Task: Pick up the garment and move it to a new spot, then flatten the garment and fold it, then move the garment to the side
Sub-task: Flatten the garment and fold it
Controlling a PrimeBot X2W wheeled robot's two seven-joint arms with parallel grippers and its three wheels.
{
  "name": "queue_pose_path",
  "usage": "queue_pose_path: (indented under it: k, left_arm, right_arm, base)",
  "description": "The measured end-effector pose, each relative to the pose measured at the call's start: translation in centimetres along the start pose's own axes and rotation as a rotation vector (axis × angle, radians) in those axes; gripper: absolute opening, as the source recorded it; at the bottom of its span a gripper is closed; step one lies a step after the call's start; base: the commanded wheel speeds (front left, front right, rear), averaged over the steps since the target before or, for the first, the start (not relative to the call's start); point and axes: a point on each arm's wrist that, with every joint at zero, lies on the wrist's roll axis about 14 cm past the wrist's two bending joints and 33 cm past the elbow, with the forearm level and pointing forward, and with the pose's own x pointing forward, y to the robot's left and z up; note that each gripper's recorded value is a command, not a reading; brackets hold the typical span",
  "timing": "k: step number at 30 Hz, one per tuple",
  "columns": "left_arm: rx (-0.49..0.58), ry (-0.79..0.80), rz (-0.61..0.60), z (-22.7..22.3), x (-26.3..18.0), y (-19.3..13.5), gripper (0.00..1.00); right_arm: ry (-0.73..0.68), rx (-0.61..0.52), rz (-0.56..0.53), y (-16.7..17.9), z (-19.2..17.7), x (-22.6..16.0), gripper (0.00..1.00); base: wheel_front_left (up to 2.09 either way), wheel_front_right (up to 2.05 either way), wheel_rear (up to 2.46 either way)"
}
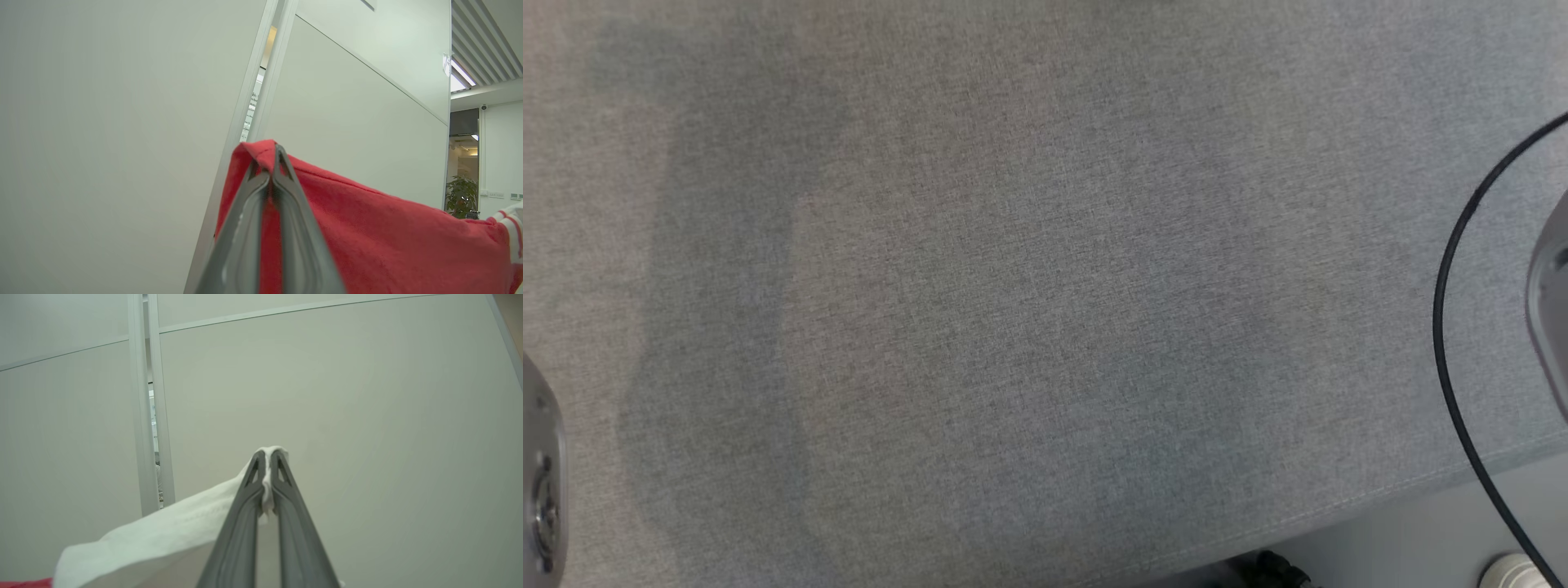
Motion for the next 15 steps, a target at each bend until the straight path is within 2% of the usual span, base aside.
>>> queue_pose_path:
  k: [4,7,10,15]
  left_arm:
    - [-0.019,-0.11,-0.029,1.6,0.8,-0.3,0.0]
    - [-0.047,-0.117,-0.035,1.8,0.2,-0.3,0.0]
    - [-0.071,-0.026,0.031,-1.3,-2.7,1.6,0.0]
    - [-0.093,0.194,0.15,-7.4,-10.3,4.0,0.0]
  right_arm:
    - [-0.066,-0.025,0.035,0.6,0.3,0.5,0.0]
    - [-0.061,-0.039,0.051,0.7,-0.7,-0.4,0.0]
    - [0.042,-0.05,0.058,0.1,-4.8,-2.9,0.0]
    - [0.332,-0.018,0.088,-0.1,-13.3,-10.9,0.0]
  base:
    - [0.0,0.0,0.0]
    - [0.0,0.0,0.0]
    - [0.0,0.0,0.0]
    - [0.0,0.0,0.0]
